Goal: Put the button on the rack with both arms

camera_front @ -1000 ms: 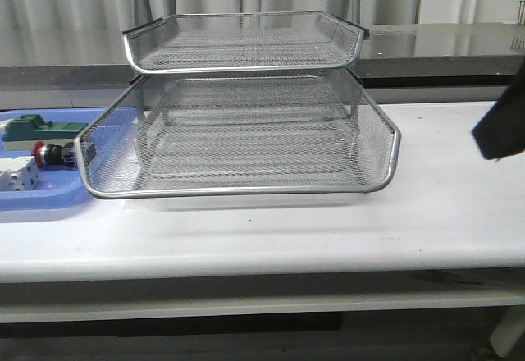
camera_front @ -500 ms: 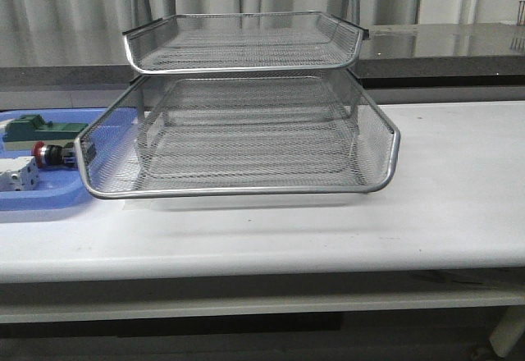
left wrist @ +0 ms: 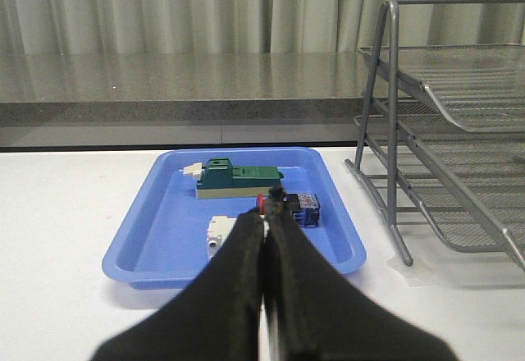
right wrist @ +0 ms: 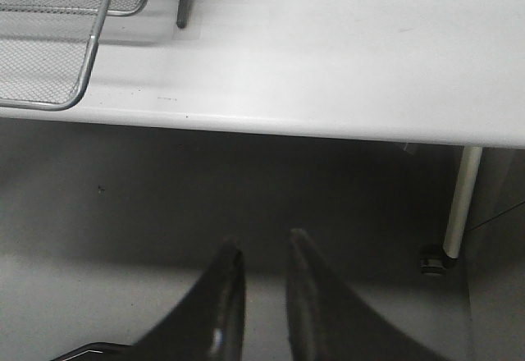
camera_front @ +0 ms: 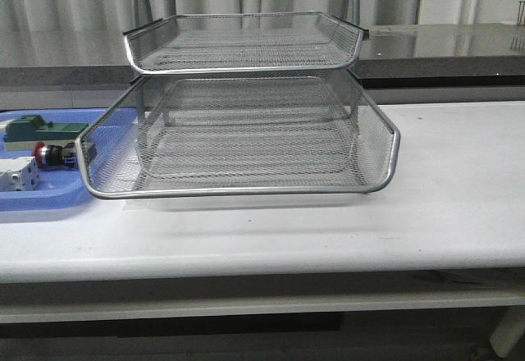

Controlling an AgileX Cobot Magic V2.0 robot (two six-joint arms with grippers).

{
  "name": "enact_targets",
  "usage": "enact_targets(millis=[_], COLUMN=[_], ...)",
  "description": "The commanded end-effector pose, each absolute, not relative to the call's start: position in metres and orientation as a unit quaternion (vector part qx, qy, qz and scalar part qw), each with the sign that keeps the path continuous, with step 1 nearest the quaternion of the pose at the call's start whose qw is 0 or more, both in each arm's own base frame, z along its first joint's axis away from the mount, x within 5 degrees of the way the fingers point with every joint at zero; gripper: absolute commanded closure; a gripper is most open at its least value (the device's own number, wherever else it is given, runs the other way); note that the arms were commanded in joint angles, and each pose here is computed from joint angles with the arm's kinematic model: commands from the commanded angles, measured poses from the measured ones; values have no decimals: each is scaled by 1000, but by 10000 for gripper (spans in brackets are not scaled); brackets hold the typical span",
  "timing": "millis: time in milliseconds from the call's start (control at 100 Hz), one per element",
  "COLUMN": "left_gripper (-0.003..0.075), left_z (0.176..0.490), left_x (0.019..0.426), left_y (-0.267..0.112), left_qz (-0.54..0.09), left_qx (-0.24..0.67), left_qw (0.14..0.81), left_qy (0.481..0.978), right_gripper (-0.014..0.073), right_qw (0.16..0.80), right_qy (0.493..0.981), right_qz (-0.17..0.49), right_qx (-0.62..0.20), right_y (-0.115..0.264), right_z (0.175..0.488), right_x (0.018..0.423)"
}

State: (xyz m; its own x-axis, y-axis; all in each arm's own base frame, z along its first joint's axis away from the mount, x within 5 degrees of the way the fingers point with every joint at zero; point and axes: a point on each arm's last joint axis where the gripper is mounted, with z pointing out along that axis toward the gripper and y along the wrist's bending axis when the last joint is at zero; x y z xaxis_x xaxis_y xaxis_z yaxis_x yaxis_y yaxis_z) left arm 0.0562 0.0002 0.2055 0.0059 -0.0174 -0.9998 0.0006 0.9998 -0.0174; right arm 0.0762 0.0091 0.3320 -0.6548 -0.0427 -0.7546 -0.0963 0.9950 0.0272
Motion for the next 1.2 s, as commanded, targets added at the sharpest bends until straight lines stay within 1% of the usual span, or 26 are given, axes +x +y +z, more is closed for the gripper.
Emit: enact_targets(millis=[0,30,60,90,960,1120,1190], left_gripper=[741,741,741,741,741,741,741], left_z=[200,200,200,200,200,209,219], left_x=[55,55,55,55,55,54,52], left_y=[0,0,0,0,0,-1,-1], left_qz=[-13,-13,-13,-13,-13,-15,-23], left_qx=[-7,-7,-7,-7,-7,-5,-12], left_qw=[734,734,734,734,734,760,770], left_qy=[678,678,678,678,678,649,638], right_gripper=[601,645,669,659,662,662,662], right_qw=[450,449,447,446,440,440,440], right_qy=[892,892,893,894,897,897,897], right_qz=[28,28,28,28,27,27,27], right_qx=[-37,-37,-37,-37,-37,-37,-37], right_y=[8,8,8,8,8,8,8], right_z=[345,345,345,345,344,344,344], right_x=[78,78,78,78,77,77,77])
